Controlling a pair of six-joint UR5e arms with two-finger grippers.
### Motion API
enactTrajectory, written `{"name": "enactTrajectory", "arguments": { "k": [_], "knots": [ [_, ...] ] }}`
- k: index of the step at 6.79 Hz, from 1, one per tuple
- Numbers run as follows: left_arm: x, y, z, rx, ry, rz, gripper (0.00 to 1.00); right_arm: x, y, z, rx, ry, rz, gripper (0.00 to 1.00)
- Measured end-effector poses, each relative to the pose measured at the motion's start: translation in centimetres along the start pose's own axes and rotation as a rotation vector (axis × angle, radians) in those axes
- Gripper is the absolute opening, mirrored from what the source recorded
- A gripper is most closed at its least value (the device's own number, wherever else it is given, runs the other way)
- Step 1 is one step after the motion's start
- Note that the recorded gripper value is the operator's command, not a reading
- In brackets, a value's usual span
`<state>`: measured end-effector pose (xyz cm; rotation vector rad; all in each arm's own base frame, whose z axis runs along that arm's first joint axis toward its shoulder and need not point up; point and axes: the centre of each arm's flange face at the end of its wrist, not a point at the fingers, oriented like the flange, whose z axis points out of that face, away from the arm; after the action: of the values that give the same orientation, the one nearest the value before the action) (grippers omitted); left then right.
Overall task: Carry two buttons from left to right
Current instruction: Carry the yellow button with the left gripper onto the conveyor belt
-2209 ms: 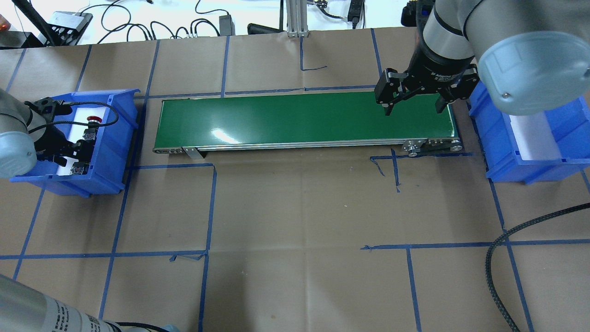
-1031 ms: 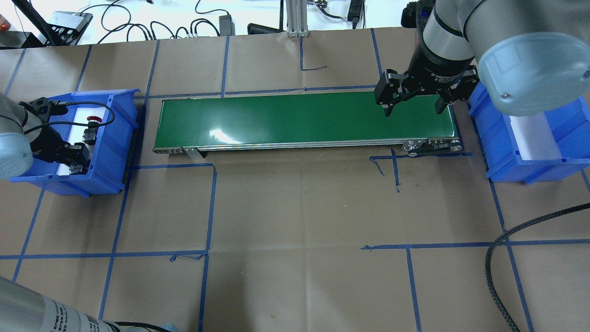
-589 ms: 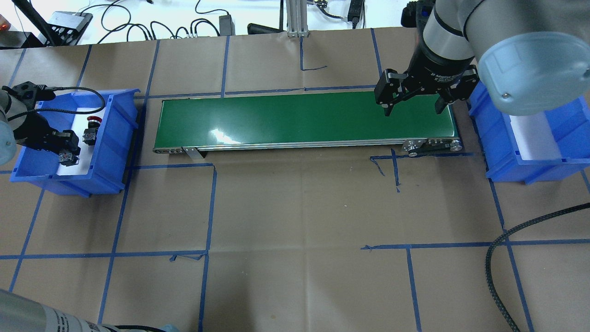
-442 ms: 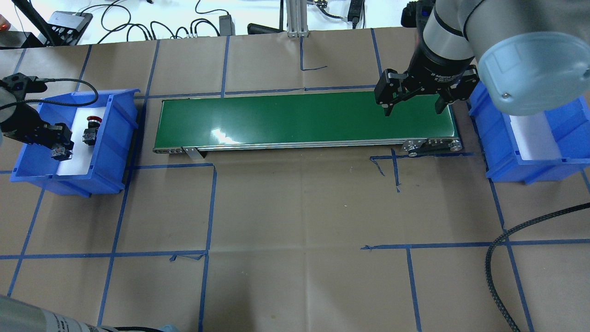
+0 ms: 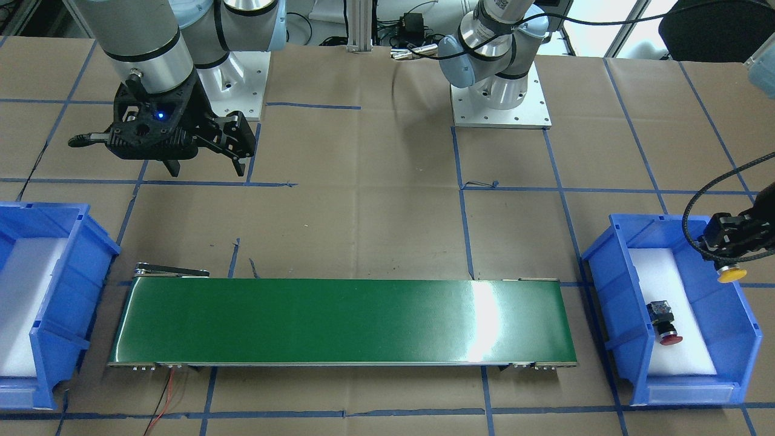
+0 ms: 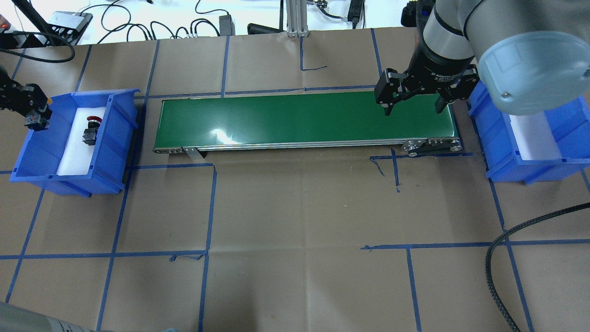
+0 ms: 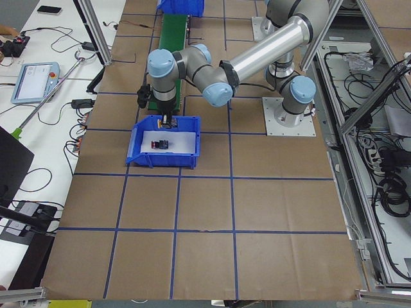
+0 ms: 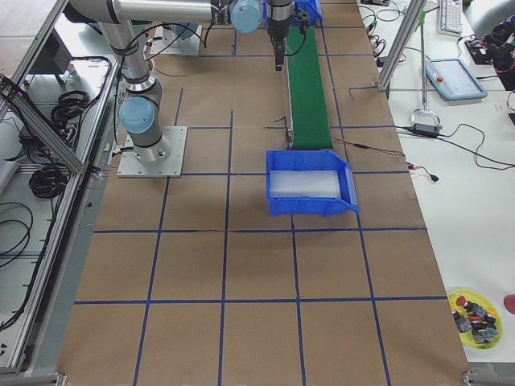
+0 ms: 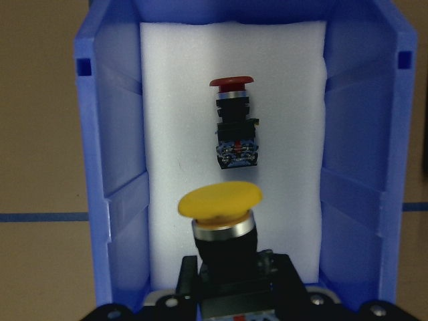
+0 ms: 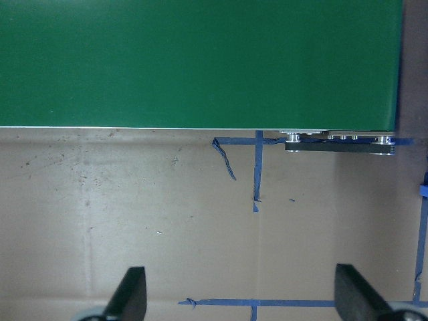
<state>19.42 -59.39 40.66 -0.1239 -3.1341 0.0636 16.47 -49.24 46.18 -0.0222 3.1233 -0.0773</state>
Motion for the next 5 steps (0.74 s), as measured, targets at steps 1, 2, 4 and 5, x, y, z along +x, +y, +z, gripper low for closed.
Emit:
{"name": "enactTrajectory", "arguments": {
  "k": [1,2,4,5],
  "knots": [
    [2.2,-1.5,-1.4,0.006,-0.001,0.025,0.09,0.0,0.0,0.0,-0.001,0.001,0.0,1.0],
    [5.1,-2.9,-2.0,0.015,-0.002,0.032,0.09,0.0,0.0,0.1,-0.002,0.001,-0.001,1.0],
    [13.3,-5.3,-1.9,0.025,0.001,0.002,0.09,0.1,0.0,0.1,-0.003,0.001,-0.002,1.0],
    [17.9,-6.4,-1.1,0.025,0.005,-0.015,0.09,0.1,0.0,0.2,-0.003,0.001,-0.003,1.0]
  ]
}}
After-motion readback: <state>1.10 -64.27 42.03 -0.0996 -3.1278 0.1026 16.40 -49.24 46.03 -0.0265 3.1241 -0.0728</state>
